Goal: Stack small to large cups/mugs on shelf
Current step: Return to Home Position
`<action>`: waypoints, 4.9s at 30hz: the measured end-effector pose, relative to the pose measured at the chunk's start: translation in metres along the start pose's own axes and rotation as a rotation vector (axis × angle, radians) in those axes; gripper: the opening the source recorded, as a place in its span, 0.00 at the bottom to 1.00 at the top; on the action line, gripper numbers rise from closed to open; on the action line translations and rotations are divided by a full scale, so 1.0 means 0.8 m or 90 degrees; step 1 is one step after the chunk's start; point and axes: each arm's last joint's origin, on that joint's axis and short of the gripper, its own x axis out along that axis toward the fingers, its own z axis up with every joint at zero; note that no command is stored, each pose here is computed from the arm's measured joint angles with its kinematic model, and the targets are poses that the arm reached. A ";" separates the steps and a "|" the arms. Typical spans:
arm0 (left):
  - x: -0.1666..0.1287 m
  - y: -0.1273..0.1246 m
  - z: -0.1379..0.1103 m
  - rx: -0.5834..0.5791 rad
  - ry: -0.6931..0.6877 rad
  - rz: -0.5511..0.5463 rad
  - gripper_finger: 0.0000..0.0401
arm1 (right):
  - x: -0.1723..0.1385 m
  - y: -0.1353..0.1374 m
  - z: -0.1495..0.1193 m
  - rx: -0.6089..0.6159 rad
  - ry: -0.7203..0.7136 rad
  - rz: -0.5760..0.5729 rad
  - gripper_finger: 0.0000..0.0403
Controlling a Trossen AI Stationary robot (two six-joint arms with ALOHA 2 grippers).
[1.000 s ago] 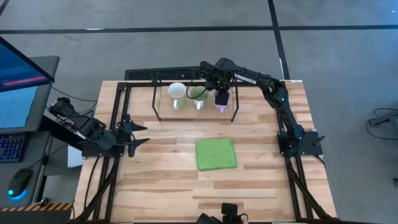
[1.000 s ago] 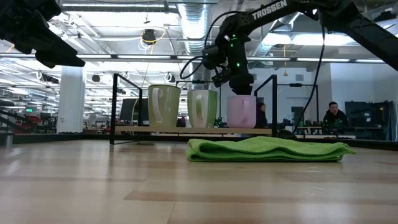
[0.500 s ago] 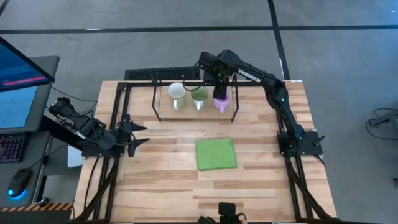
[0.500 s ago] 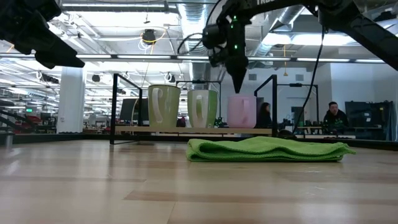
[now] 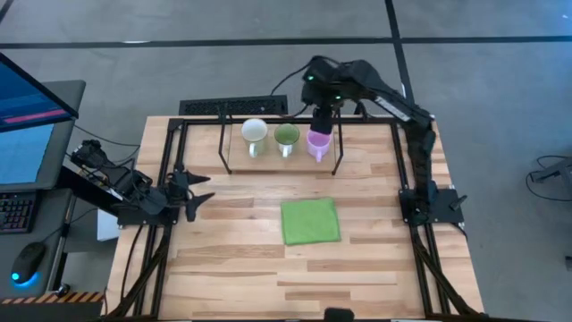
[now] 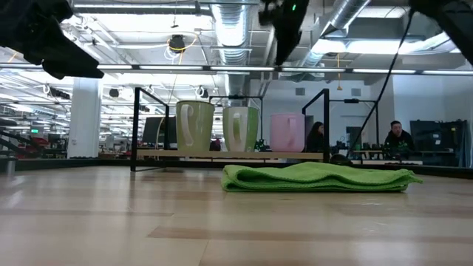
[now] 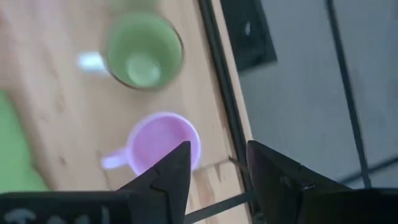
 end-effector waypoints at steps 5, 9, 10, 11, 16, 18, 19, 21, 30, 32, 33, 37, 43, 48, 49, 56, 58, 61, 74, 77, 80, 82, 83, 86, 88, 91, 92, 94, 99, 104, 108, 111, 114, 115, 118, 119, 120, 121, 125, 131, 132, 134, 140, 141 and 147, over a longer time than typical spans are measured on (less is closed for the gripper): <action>0.000 -0.001 0.005 0.009 -0.029 0.020 0.62 | -0.065 0.010 -0.014 -0.005 -0.120 0.032 0.44; -0.001 -0.005 0.016 0.025 -0.070 0.006 0.62 | -0.114 0.015 -0.032 -0.010 -0.206 0.040 0.44; -0.001 -0.007 0.020 0.030 -0.082 0.001 0.62 | -0.124 0.016 -0.038 -0.010 -0.222 0.041 0.44; -0.002 -0.008 0.023 0.034 -0.095 -0.002 0.62 | -0.133 0.017 -0.043 -0.010 -0.236 0.040 0.44; -0.004 -0.011 0.036 0.059 -0.143 -0.010 0.62 | -0.152 0.024 -0.065 -0.008 -0.292 0.034 0.44; -0.005 -0.011 0.039 0.077 -0.154 -0.010 0.62 | -0.149 0.027 -0.076 -0.009 -0.307 0.028 0.44; -0.005 -0.012 0.040 0.084 -0.158 -0.009 0.62 | -0.146 0.030 -0.081 -0.010 -0.311 0.026 0.44; -0.006 -0.012 0.042 0.091 -0.165 -0.003 0.62 | -0.137 0.036 -0.094 -0.010 -0.318 0.023 0.44; -0.006 -0.007 0.042 0.093 -0.170 0.088 0.62 | -0.078 0.059 -0.181 -0.002 -0.433 0.026 0.44; -0.006 -0.006 0.041 0.109 -0.167 0.100 0.62 | -0.069 0.060 -0.199 -0.003 -0.495 0.025 0.44; -0.006 -0.005 0.041 0.117 -0.167 0.109 0.62 | -0.065 0.061 -0.208 -0.001 -0.521 0.018 0.44; -0.005 -0.001 0.042 0.117 -0.167 0.165 0.62 | -0.041 0.062 -0.239 0.026 -0.575 -0.014 0.44; -0.002 0.007 0.040 0.117 -0.154 0.252 0.62 | -0.011 0.067 -0.271 0.057 -0.654 -0.020 0.44; 0.001 0.014 0.038 0.110 -0.144 0.314 0.62 | 0.017 0.072 -0.292 0.097 -0.679 -0.036 0.44; 0.001 0.016 0.037 0.107 -0.142 0.334 0.62 | 0.023 0.074 -0.297 0.102 -0.678 -0.039 0.44; 0.004 0.028 0.034 0.031 -0.152 0.427 0.62 | 0.049 0.085 -0.322 0.128 -0.688 -0.048 0.44; 0.005 0.033 0.035 0.012 -0.156 0.467 0.62 | 0.052 0.088 -0.326 0.129 -0.711 -0.057 0.44; 0.006 0.041 0.035 -0.004 -0.159 0.541 0.62 | 0.058 0.092 -0.334 0.134 -0.716 -0.064 0.44; 0.021 0.075 0.016 -0.072 -0.093 0.633 0.62 | 0.065 0.092 -0.348 0.150 -0.717 -0.076 0.44; 0.038 0.076 0.013 -0.057 -0.101 0.550 0.62 | 0.065 0.090 -0.350 0.140 -0.721 -0.061 0.44; 0.051 0.079 0.014 -0.015 -0.160 0.475 0.62 | 0.064 0.089 -0.352 0.145 -0.723 -0.051 0.44; 0.052 0.085 0.014 -0.006 -0.200 0.489 0.62 | 0.064 0.088 -0.352 0.145 -0.724 -0.045 0.44; 0.052 0.088 0.015 -0.010 -0.211 0.506 0.62 | 0.064 0.088 -0.352 0.143 -0.725 -0.040 0.44; 0.051 0.098 0.011 -0.024 -0.199 0.554 0.62 | 0.065 0.088 -0.352 0.141 -0.725 -0.038 0.44; 0.051 0.104 0.007 -0.032 -0.180 0.577 0.62 | 0.065 0.088 -0.353 0.140 -0.722 -0.039 0.44; 0.051 0.112 0.001 -0.057 -0.160 0.604 0.62 | 0.065 0.088 -0.353 0.139 -0.720 -0.039 0.44; 0.051 0.114 0.000 -0.064 -0.156 0.606 0.62 | 0.066 0.088 -0.353 0.139 -0.720 -0.040 0.44; 0.051 0.117 -0.002 -0.068 -0.152 0.606 0.62 | 0.071 0.090 -0.355 0.141 -0.718 -0.041 0.44; 0.050 0.121 -0.003 -0.072 -0.148 0.615 0.62 | 0.092 0.096 -0.371 0.174 -0.698 -0.044 0.44; 0.049 0.122 -0.003 -0.073 -0.147 0.623 0.62 | 0.099 0.104 -0.387 0.203 -0.699 -0.053 0.44; 0.049 0.122 -0.003 -0.074 -0.146 0.630 0.62 | 0.097 0.111 -0.394 0.203 -0.717 -0.062 0.44; 0.047 0.122 -0.005 -0.078 -0.143 0.629 0.62 | 0.098 0.118 -0.400 0.201 -0.739 -0.068 0.44; 0.043 0.120 -0.008 -0.090 -0.142 0.628 0.62 | 0.103 0.124 -0.406 0.211 -0.741 -0.062 0.44; 0.041 0.120 -0.010 -0.094 -0.143 0.628 0.62 | 0.102 0.126 -0.408 0.211 -0.741 -0.062 0.44; 0.033 0.118 -0.013 -0.101 -0.152 0.627 0.62 | 0.100 0.130 -0.412 0.211 -0.743 -0.062 0.44; 0.029 0.117 -0.014 -0.104 -0.158 0.627 0.62 | 0.100 0.132 -0.413 0.212 -0.741 -0.061 0.44; 0.026 0.117 -0.014 -0.108 -0.167 0.626 0.62 | 0.099 0.133 -0.414 0.211 -0.742 -0.062 0.44; 0.022 0.116 -0.015 -0.112 -0.176 0.625 0.62 | 0.097 0.134 -0.415 0.208 -0.747 -0.065 0.44; 0.017 0.114 -0.017 -0.110 -0.183 0.613 0.62 | 0.095 0.140 -0.420 0.205 -0.752 -0.069 0.44; 0.018 0.114 -0.020 -0.109 -0.168 0.597 0.62 | 0.100 0.142 -0.422 0.218 -0.724 -0.057 0.44; 0.018 0.114 -0.020 -0.109 -0.168 0.597 0.62 | 0.101 0.142 -0.422 0.219 -0.720 -0.054 0.44; 0.019 0.114 -0.022 -0.108 -0.160 0.598 0.62 | 0.102 0.142 -0.423 0.215 -0.713 -0.058 0.44; 0.019 0.114 -0.025 -0.113 -0.146 0.598 0.62 | 0.102 0.140 -0.424 0.219 -0.703 -0.103 0.44; 0.020 0.114 -0.026 -0.116 -0.143 0.599 0.62 | 0.102 0.140 -0.424 0.223 -0.700 -0.112 0.44; 0.020 0.114 -0.028 -0.125 -0.136 0.601 0.62 | 0.100 0.138 -0.423 0.223 -0.705 -0.130 0.44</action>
